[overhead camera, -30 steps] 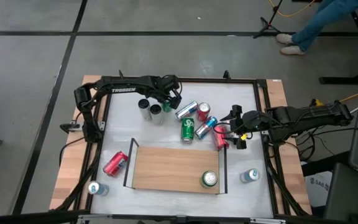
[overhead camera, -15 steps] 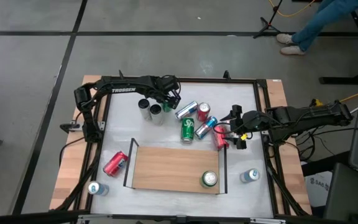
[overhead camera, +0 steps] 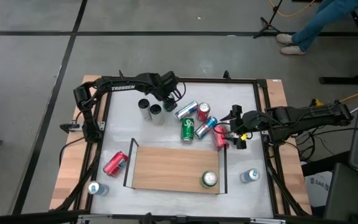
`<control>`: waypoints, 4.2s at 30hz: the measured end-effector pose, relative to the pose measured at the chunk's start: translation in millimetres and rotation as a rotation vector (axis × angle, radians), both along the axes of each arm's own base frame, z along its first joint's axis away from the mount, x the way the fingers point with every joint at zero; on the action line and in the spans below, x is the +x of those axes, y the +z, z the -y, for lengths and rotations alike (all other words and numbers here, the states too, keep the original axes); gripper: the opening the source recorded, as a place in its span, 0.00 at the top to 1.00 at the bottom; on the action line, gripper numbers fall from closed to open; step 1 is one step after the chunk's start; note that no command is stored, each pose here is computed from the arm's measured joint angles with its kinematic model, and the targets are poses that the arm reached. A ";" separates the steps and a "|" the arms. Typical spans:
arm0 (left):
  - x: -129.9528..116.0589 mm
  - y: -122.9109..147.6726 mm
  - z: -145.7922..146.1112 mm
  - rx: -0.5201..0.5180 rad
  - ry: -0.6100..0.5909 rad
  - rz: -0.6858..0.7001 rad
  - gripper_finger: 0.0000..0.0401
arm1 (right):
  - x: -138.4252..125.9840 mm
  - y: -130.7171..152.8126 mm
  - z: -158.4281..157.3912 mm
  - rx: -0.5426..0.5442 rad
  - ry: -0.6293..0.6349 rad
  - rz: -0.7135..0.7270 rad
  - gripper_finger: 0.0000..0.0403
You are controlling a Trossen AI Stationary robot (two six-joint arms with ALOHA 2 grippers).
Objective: Place canned beverage on shelf
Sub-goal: Put the top green soda can on the shelf aligned with the other green soda can
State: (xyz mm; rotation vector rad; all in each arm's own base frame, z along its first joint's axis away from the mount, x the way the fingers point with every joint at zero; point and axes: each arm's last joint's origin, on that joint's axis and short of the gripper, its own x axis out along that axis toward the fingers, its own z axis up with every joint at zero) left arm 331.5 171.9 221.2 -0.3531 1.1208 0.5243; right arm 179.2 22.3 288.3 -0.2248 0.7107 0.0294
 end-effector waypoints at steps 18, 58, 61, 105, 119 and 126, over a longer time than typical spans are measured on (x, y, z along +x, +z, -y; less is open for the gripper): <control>-3.5 0.6 -9.6 0.105 -0.422 -0.038 0.24 | 0.0 0.0 0.0 0.000 0.000 0.000 0.09; 1.4 1.5 -3.3 -0.006 -0.077 0.039 0.05 | -0.1 0.0 0.0 0.000 0.000 0.000 0.09; 3.6 1.6 0.7 -0.031 -0.018 0.054 0.05 | -0.1 0.0 0.1 0.000 0.000 -0.001 0.09; 17.2 3.1 26.6 0.058 0.271 0.079 0.14 | -0.1 0.0 0.1 0.000 -0.001 -0.001 0.09; 19.3 3.1 31.6 0.067 0.232 0.072 0.14 | 0.0 -0.1 0.0 0.000 0.000 -0.001 0.09; 19.3 3.1 31.6 0.067 0.232 0.072 0.14 | -0.1 0.0 0.0 0.000 0.000 -0.001 0.09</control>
